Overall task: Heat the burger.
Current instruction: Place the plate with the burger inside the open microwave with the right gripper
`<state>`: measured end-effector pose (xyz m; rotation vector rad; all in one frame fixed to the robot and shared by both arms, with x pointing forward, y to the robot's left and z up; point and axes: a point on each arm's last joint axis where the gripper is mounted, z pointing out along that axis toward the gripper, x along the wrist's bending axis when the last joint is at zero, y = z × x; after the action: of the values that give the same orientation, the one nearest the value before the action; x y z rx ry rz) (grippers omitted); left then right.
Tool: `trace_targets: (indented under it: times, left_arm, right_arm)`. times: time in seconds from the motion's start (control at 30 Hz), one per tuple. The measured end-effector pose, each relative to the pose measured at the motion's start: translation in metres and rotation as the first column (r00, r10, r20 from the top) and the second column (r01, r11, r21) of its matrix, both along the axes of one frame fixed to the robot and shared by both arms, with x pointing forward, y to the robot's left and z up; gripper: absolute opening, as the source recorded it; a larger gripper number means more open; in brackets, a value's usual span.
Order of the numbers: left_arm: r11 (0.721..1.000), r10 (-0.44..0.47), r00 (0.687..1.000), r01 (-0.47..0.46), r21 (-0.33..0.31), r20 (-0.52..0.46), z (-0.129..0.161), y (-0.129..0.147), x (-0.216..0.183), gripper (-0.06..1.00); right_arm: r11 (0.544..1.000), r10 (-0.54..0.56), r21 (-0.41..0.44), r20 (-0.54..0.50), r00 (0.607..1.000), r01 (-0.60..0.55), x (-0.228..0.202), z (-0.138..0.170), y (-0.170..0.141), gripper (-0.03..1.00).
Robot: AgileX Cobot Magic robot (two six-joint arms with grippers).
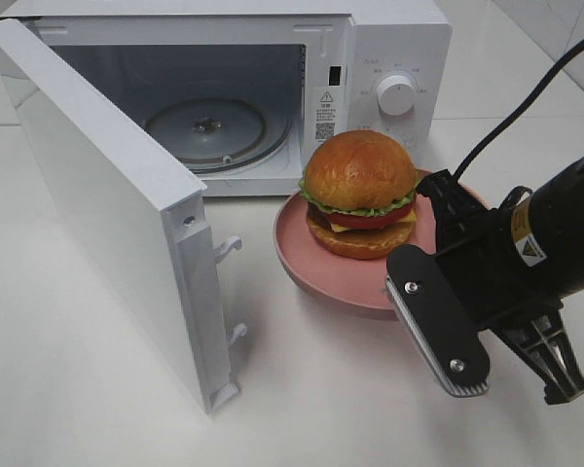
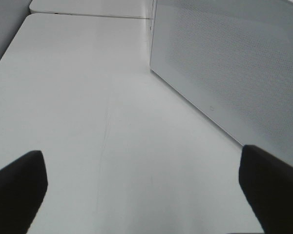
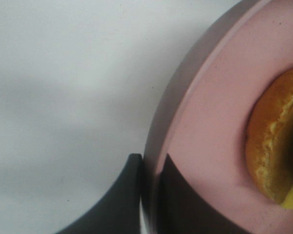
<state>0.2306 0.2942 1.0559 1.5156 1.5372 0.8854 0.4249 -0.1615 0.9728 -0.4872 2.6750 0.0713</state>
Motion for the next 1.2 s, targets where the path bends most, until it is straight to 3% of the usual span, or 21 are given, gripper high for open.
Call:
trace_targets:
  times: [0.1,0.27,0.6,1.2]
  left_arm:
    - [1.000,0.000,1.000,0.000,0.000,0.000,0.000,0.000,0.000,0.99]
    - [1.000,0.000,1.000,0.000,0.000,0.000,0.000,0.000,0.000,0.99]
    - [1.000,0.000,1.000,0.000,0.000,0.000,0.000,0.000,0.000,0.99]
    - [1.000,0.000,1.000,0.000,0.000,0.000,0.000,0.000,0.000,0.99]
  right_arm:
    - [1.000,0.022,0.001,-0.002,1.000,-0.022,0.001,0.000,-0.001,0.05]
    - [0.988,0.152,0.033,0.002,0.988,-0.152,0.008,0.001,-0.005,0.05]
    - [0.963,0.246,0.100,0.050,0.968,-0.250,0.018,0.004,-0.010,0.05]
    - [0.958,0.259,0.107,0.079,0.963,-0.267,0.028,0.004,-0.002,0.05]
